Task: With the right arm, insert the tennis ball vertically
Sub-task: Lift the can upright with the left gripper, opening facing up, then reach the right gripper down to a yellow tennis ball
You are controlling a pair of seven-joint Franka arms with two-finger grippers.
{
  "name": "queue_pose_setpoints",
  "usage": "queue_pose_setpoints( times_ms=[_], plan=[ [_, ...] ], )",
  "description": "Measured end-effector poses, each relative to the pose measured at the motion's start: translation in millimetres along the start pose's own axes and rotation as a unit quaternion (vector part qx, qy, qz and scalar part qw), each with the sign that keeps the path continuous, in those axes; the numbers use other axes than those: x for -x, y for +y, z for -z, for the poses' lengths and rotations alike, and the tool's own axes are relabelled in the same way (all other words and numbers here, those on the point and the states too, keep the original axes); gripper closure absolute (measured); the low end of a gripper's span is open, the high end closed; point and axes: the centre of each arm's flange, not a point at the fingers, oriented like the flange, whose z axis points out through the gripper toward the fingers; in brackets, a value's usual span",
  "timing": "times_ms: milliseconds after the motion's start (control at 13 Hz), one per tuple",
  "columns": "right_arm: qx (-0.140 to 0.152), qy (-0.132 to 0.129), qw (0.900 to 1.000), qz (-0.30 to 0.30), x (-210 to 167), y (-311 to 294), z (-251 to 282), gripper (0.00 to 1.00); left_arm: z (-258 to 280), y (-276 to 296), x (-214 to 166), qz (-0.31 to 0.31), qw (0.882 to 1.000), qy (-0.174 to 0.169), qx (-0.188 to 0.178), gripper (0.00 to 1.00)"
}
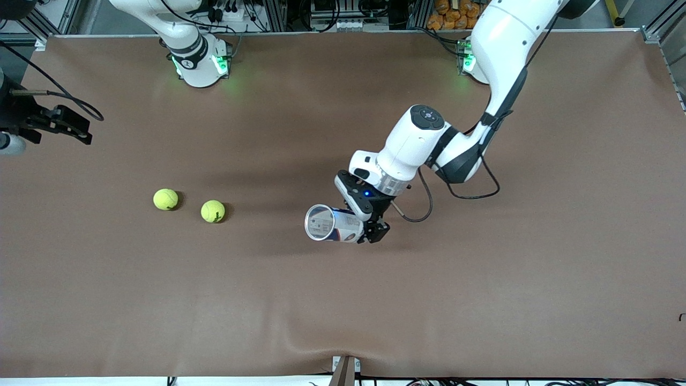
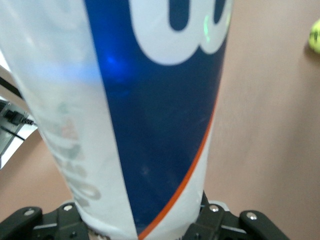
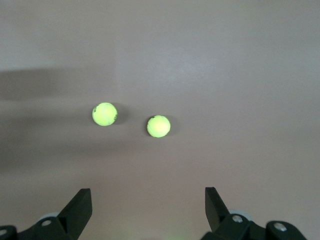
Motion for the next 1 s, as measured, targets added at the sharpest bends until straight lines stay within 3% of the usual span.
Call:
queue_pose_setpoints(
  times_ms=[614,767,997],
  plan=[
    [0.004,-0.011,1.000,0.021,-46.0,-19.5,-59.8,0.00,-72.8,79.0,45.5,0.085,0.985,0.147,0.027,0.28],
    [0.003,-0.012,0.999,0.041,-70.0,-51.5,-101.0,0.00,-87.2,93.2,61.6,0.091,0.982,0.161,0.032,0.28],
    [0.001,-0.001,0.999,0.047,-93.4,-89.4,-162.3,0.00,-97.9,107.7,69.6,0.098,0.982,0.153,0.040,0.28]
  ],
)
